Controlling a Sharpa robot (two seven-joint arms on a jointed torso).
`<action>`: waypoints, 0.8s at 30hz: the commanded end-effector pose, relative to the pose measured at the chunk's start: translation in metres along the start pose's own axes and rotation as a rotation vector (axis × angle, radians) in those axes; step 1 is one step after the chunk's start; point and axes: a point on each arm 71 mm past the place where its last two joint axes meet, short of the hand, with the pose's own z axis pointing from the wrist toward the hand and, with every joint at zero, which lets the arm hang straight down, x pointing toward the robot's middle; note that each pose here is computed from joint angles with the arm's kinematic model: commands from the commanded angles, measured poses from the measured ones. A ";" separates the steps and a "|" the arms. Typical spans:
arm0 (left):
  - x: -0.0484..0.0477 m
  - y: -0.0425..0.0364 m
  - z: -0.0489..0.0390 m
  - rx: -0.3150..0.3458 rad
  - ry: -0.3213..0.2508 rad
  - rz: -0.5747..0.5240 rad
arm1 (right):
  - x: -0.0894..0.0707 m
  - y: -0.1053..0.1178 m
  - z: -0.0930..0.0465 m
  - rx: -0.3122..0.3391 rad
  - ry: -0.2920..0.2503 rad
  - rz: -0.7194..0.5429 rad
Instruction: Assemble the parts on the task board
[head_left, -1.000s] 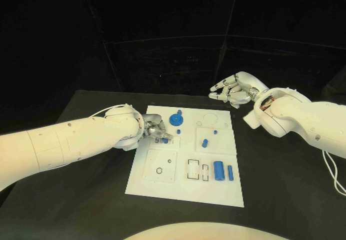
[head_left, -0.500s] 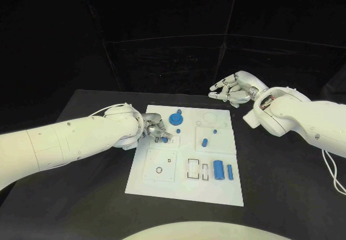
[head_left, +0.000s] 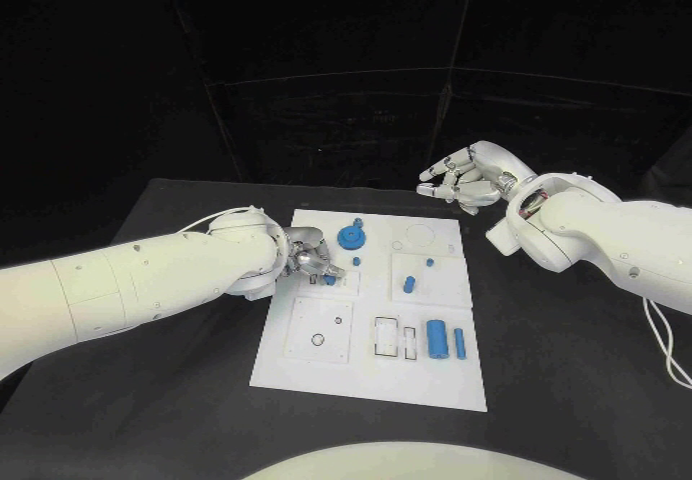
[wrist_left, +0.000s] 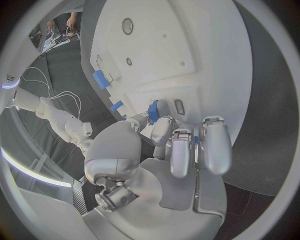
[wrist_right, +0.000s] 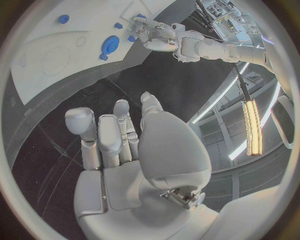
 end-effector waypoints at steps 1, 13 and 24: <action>0.0011 -0.0005 -0.0004 0.003 0.012 0.008 | 0.000 0.002 0.001 -0.012 0.004 -0.002; 0.0000 0.0017 -0.0004 -0.002 0.006 0.005 | 0.000 0.002 0.001 -0.012 0.004 -0.002; -0.0012 0.0035 -0.0009 -0.005 -0.006 0.001 | 0.000 0.002 0.001 -0.013 0.003 -0.002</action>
